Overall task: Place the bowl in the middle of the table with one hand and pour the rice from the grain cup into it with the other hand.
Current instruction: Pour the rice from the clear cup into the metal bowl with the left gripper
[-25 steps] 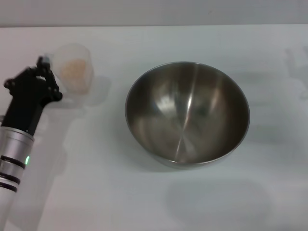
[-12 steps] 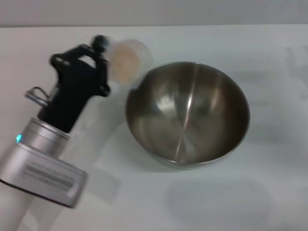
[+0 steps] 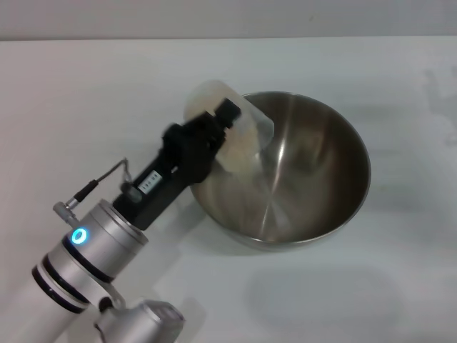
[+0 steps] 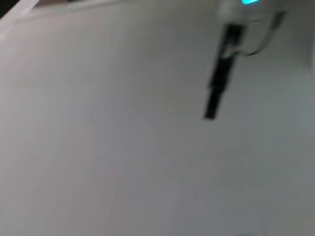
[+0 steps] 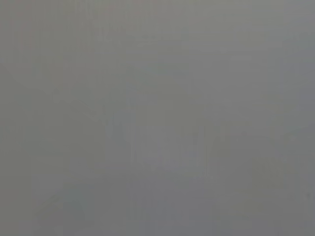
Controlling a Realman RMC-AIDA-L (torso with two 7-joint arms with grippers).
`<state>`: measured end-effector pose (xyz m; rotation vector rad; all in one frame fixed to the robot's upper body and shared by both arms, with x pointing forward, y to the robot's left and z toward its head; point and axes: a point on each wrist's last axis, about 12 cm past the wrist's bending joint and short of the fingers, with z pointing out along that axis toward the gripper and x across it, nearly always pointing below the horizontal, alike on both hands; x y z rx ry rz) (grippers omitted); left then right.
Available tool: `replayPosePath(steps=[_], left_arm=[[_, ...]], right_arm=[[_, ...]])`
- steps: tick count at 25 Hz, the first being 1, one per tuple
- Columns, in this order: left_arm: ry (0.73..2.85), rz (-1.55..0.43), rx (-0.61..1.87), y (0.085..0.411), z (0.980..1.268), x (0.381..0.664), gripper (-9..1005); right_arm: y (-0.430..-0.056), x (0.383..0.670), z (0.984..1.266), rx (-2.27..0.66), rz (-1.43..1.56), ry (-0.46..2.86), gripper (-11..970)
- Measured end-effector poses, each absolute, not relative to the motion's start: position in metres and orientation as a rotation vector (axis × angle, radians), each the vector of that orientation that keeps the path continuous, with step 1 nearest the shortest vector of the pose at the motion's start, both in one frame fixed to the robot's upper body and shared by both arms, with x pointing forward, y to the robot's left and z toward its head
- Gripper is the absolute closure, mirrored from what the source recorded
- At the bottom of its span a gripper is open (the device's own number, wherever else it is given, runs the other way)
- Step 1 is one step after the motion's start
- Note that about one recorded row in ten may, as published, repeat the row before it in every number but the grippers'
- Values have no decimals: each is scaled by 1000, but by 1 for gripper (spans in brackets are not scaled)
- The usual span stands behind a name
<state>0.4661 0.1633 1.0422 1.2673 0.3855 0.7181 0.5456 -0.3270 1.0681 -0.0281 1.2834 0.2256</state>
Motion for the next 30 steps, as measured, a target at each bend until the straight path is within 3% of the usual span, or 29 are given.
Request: replayPosePath(steps=[14,23,30], left_arm=[[105,1025,1410,159,1037,466,970],[-56,1137,1439,156,1038,465,970],[-66,1146,1442,157,1037,464,969]], right_arm=[[-325,548,1069,-34,231,1283,434],[-326,549,1071,-37,227,1277,434],[-327,548,1072,-30,221,1268,442]])
